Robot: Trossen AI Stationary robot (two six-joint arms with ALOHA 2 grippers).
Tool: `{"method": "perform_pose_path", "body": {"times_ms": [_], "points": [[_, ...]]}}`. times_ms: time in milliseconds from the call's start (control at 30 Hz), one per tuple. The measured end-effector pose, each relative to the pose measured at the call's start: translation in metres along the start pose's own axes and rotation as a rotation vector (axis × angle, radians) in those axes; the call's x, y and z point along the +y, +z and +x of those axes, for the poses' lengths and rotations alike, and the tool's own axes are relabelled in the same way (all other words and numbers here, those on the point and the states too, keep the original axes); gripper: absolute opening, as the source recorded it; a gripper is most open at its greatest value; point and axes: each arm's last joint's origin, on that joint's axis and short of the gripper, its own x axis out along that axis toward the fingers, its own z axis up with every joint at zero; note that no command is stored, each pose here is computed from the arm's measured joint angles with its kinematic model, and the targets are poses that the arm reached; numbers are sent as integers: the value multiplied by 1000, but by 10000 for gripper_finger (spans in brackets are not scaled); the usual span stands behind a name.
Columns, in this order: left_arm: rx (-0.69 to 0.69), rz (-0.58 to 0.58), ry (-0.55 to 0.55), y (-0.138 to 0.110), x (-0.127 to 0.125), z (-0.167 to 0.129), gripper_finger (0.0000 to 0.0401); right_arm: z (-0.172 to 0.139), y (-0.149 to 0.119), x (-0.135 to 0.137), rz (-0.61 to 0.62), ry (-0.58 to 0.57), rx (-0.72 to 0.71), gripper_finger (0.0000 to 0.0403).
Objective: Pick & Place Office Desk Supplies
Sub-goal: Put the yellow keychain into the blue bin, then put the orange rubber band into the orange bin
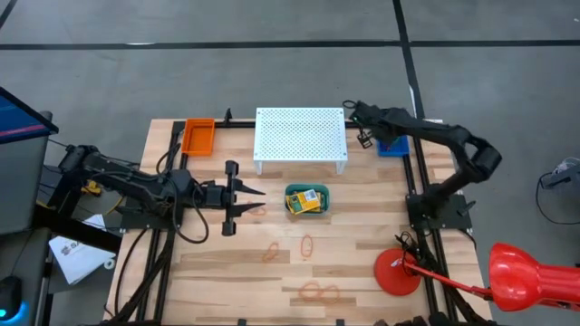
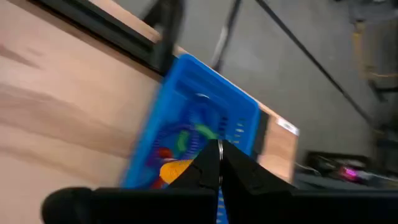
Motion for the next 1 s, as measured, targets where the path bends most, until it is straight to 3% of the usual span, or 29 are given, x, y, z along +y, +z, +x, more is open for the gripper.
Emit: {"method": "perform_pose_path", "body": {"times_ms": [467,833,1000], "points": [[7,2,-11,-1,-1,0,99,30,2,3,-57,-45,97,14],[25,5,-14,-3,-1,0,99,25,2,6,-92,-66,76,142],[95,14,43,-8,0,0,99,21,1,9,-100,-60,65,204]]}}
